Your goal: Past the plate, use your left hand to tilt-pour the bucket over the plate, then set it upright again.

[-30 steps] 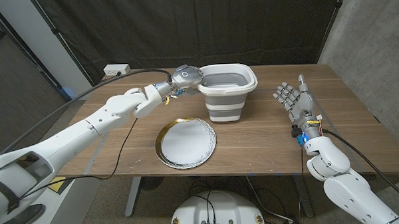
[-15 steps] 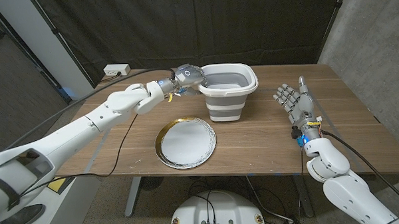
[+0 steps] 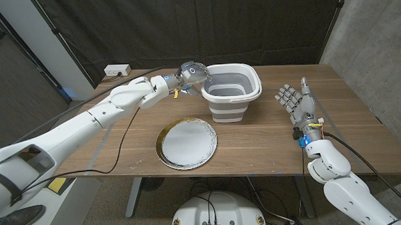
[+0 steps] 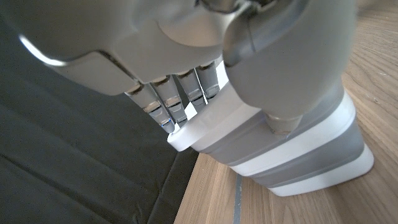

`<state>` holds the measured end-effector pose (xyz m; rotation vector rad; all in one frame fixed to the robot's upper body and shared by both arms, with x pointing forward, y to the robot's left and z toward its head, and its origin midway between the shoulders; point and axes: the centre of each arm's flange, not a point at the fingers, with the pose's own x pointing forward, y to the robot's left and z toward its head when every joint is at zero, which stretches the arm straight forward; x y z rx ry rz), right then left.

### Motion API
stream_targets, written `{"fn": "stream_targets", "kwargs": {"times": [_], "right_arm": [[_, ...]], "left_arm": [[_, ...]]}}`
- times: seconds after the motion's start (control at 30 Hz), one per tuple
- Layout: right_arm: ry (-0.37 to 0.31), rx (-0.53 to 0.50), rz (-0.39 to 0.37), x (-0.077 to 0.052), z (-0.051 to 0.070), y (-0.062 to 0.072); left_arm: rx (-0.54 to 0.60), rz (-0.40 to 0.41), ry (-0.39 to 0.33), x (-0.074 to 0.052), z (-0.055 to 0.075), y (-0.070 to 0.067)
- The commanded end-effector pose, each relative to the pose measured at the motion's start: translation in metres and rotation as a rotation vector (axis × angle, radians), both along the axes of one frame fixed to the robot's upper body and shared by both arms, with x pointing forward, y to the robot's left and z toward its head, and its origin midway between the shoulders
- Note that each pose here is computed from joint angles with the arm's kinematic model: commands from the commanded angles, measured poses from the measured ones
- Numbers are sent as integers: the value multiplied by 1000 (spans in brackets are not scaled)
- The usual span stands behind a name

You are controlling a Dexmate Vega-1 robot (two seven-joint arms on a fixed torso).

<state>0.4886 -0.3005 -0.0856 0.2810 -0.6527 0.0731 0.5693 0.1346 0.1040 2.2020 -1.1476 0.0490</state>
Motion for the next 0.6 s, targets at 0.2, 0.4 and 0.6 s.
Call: {"fn": "stream_targets", "kwargs": {"times": [0.2,0.4,0.6], "right_arm": [[-13,3,-2,-4,1,-5],[-19,2,5,-1,3,-6],[-20,0,14,3,5,-6]], "left_arm": [[16,36,1,-7,13,-8],[-51,-16,15,-18,27,-4],[-95,-40,27,-24,37,0]]}}
